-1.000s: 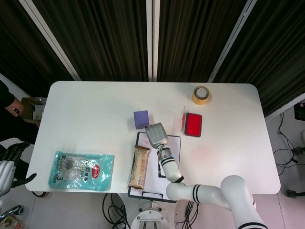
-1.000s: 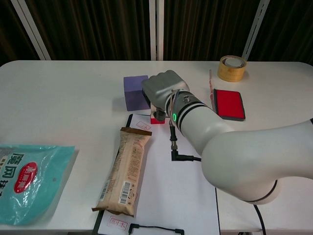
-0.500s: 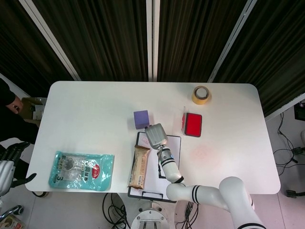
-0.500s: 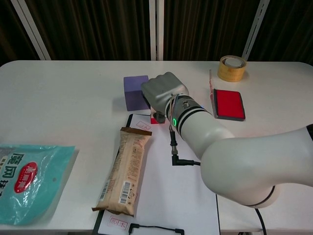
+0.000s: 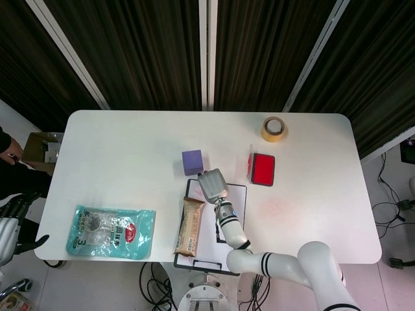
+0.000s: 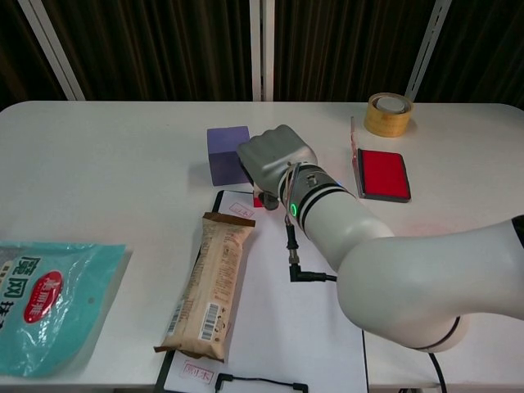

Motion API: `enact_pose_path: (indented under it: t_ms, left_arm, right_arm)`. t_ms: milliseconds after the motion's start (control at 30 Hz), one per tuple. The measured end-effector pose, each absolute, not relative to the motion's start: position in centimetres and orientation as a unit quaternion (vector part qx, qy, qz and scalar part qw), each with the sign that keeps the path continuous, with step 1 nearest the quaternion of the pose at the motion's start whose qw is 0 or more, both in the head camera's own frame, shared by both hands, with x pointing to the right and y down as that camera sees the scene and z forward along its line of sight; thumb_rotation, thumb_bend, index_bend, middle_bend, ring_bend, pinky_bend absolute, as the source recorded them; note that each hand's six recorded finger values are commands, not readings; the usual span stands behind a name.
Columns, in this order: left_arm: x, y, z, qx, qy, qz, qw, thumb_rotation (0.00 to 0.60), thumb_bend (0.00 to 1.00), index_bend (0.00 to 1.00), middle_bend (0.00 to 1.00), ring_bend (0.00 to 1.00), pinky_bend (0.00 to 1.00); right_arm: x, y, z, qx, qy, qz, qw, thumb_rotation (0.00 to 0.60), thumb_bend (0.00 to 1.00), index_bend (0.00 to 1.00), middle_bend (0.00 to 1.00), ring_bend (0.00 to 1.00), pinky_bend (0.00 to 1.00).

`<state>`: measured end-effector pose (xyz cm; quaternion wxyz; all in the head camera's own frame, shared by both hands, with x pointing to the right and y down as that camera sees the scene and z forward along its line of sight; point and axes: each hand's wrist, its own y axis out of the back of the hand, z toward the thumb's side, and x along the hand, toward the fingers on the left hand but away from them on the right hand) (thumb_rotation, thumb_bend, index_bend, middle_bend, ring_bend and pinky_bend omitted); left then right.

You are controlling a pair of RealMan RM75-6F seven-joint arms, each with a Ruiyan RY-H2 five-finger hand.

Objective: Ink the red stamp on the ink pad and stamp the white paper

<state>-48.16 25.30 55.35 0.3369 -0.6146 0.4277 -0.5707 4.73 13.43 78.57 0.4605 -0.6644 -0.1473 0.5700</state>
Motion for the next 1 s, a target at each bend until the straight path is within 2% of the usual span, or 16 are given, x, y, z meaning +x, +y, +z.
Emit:
enact_pose_path:
  t_ms: [333,600,833,1000]
  left_arm:
    - [-48.1,25.3,55.1,-0.614,0.427,-0.570,0.339,0.600,0.00,0.15,0.15,0.12,0.25]
    - [-47.6,25.3,55.2,-0.617,0.423,-0.569,0.340,0.600,0.00,0.15,0.15,0.12,0.25]
    - [-46.9,25.3,55.3,-0.621,0.419,-0.567,0.343,0.600,0.00,0.15,0.15,0.12,0.25]
    - [-46.1,25.2,55.6,-0.625,0.412,-0.566,0.344,0.600,0.00,0.15,0.15,0.12,0.25]
  right_arm:
    - [4.5,12.2,77.0,-0.670,-0.185,0.550,0.463,0.600,0.54,1.00,0.92,0.94,0.98]
    - [5.7,10.1,72.6,-0.680,-0.246,0.514,0.461,0.600,0.54,1.00,0.92,0.94,0.98]
    - [10.6,8.0,68.4,-0.672,-0.292,0.506,0.455,0.600,0.54,1.00,0.92,0.94,0.98]
    - [16.7,7.2,66.2,-0.653,-0.321,0.517,0.451,0.600,0.54,1.00,0.92,0.94,0.98]
